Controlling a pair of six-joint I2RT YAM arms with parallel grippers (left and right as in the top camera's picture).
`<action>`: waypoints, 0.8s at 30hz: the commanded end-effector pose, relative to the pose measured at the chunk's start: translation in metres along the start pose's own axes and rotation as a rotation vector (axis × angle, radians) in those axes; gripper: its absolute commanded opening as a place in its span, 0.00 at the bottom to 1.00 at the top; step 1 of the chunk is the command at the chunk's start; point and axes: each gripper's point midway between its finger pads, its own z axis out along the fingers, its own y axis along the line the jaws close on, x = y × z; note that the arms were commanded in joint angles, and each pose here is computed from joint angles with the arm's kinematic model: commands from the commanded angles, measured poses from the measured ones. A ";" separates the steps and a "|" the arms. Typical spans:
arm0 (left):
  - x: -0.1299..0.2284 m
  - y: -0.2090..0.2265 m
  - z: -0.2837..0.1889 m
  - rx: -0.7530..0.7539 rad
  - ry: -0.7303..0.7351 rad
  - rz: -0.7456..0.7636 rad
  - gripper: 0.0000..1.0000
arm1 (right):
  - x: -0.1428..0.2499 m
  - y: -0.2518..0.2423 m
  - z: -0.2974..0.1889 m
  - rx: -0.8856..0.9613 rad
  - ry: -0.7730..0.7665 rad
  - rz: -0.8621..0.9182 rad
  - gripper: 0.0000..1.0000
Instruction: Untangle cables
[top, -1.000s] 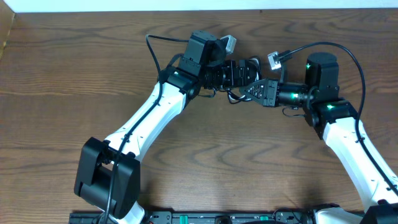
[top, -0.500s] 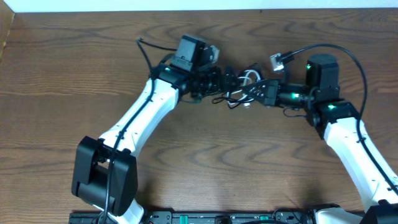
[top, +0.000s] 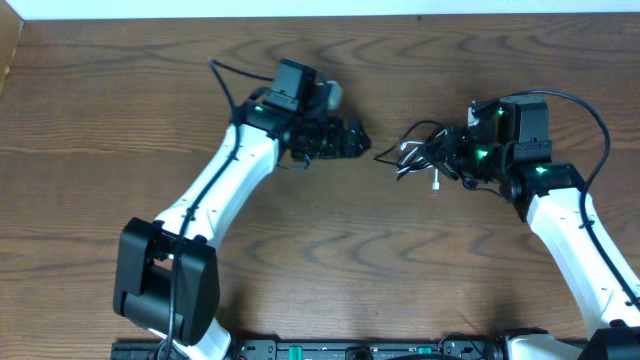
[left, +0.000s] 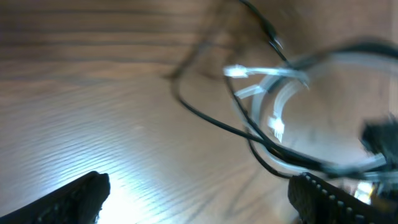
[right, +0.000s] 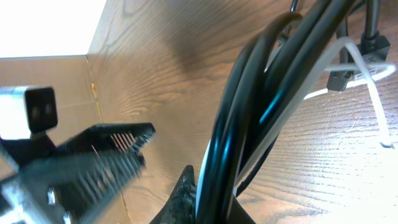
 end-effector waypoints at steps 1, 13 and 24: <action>0.018 -0.038 0.008 0.170 0.059 0.281 0.93 | -0.005 0.011 -0.008 -0.035 -0.010 0.018 0.01; 0.017 -0.096 0.009 0.369 -0.027 0.628 0.93 | -0.019 0.018 -0.027 -0.163 0.021 0.073 0.01; 0.007 -0.110 0.040 0.109 -0.139 0.840 0.92 | -0.013 0.035 -0.031 -0.248 0.071 0.048 0.01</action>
